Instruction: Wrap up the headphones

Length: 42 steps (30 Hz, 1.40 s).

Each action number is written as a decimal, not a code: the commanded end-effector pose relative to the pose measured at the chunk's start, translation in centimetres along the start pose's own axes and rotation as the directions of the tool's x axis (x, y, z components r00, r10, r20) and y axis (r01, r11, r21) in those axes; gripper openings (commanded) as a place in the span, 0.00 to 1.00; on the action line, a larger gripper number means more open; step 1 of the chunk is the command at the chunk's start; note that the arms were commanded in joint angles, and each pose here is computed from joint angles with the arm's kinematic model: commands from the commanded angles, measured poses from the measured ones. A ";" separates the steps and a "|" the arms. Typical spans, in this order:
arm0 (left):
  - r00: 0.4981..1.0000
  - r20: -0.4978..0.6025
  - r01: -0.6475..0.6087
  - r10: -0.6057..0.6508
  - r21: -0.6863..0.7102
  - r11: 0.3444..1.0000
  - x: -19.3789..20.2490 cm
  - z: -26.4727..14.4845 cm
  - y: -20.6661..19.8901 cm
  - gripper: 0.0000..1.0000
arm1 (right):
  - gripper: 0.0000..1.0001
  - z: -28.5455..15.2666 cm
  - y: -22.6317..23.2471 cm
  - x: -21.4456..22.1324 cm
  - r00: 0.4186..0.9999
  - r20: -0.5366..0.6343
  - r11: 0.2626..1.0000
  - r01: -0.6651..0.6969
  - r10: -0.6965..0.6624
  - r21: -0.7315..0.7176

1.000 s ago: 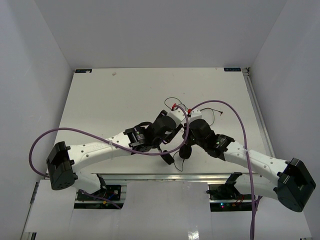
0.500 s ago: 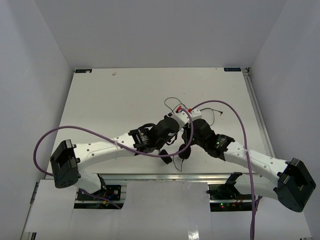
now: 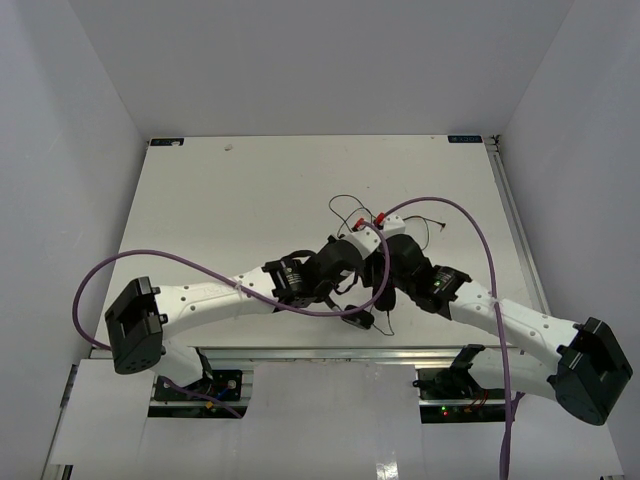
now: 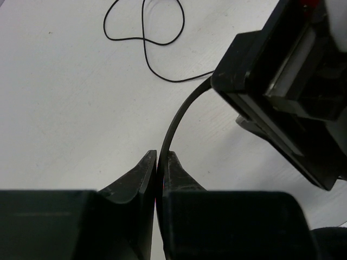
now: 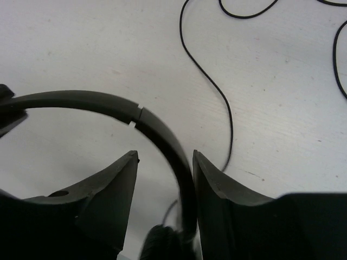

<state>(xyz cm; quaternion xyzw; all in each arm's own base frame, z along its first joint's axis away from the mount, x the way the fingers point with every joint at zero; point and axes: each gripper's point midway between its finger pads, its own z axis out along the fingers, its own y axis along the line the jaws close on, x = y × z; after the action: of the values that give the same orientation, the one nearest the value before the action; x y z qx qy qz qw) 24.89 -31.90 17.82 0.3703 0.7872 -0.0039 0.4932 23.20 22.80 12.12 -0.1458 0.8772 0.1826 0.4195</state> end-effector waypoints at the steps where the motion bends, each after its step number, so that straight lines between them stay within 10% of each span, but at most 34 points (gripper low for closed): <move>1: 0.993 0.026 0.116 -0.114 -0.105 0.988 -0.3 -0.5 2.0 0.00 | 0.64 -1.6 2.3 -4.7 0.992 0.120 0.996 -0.017 0.027 -0.085; 22: 0.831 0.086 0.545 -0.549 -0.318 0.776 1.8 -4.3 13.1 0.00 | 0.77 -8.4 3.8 -10.3 0.938 0.316 0.961 0.208 -0.143 -0.183; 42: 0.652 0.257 0.730 -0.714 0.044 0.682 -6.4 -15.1 15.3 0.00 | 0.80 -10.5 8.4 -8.7 0.751 0.630 0.767 0.519 -0.198 -0.378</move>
<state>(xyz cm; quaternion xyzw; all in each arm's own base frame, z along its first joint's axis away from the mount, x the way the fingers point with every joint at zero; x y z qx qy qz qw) 25.01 -17.92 32.77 0.0101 0.8200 -0.1485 0.5526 17.96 25.18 25.06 -0.3422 0.6388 0.3503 0.5934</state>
